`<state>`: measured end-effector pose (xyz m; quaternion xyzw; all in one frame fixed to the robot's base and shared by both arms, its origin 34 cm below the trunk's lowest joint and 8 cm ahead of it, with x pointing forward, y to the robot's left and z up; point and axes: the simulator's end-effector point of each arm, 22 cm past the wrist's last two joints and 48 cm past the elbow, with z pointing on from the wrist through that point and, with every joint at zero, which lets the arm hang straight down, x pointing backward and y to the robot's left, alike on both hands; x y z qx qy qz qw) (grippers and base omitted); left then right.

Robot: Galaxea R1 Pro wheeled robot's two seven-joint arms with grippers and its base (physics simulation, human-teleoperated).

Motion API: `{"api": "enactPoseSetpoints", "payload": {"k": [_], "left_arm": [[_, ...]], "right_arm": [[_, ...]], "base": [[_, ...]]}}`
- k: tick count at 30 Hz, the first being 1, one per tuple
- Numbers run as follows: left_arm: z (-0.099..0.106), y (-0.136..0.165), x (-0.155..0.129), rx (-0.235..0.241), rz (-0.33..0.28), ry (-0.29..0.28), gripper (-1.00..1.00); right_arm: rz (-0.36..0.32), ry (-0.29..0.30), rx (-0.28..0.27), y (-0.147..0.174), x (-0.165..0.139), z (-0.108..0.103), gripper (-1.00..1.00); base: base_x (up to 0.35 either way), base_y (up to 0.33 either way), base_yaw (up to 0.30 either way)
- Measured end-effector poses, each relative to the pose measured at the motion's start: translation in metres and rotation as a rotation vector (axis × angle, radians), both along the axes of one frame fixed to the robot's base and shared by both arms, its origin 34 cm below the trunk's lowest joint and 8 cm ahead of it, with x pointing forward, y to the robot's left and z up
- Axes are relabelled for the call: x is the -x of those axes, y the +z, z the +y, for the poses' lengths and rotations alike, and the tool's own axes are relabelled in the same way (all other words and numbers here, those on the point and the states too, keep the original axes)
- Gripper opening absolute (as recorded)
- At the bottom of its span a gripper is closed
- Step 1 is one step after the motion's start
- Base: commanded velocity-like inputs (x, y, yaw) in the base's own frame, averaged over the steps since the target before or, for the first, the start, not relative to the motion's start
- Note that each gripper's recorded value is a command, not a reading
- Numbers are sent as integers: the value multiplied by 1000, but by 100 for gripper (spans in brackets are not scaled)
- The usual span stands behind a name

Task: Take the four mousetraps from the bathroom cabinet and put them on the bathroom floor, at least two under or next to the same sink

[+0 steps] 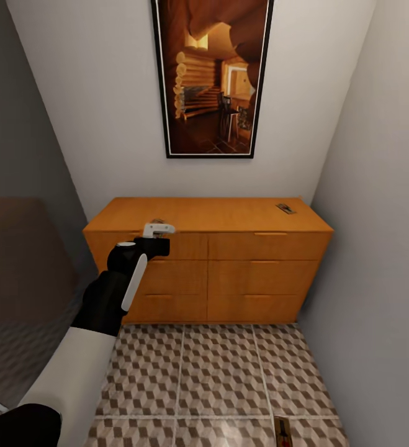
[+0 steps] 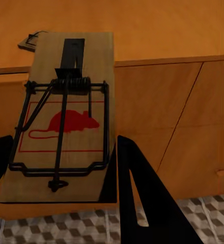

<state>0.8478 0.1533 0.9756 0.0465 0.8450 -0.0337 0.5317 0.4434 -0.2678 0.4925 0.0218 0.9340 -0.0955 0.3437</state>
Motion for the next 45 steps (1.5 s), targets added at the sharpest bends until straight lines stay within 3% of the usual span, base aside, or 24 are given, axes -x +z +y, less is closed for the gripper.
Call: {"api": "enactPoseSetpoints", "payload": {"k": [8,20,27,32,36,38,40,45], "left_arm": [[1,-4,0,-2,8,1,-100],[0,-68,8,-21,138,-3,-100],[0,-139,26,-8,162,5,-100],[6,-210,51,-7,179,20,-100],[22,-280,83,-25,211,42,-100],[32,-326,113,-39,257,51,-100],[42,-353,135,-54,288,59,-100],[74,-389,178,-77,237,90,-100]], "right_arm": [[1,0,-1,0,0,0,-100],[0,1,-1,0,0,1,-100],[-1,1,-1,0,0,1,-100],[0,1,-1,0,0,1,-100],[0,1,-2,0,0,1,-100],[0,1,-2,0,0,1,-100],[0,2,-2,0,1,1,-100],[-1,3,-3,0,0,1,-100]], "base": [[-333,0,0],[-55,0,0],[-1,0,0],[0,0,0],[0,0,0],[0,0,0],[0,0,0],[0,0,0]]}}
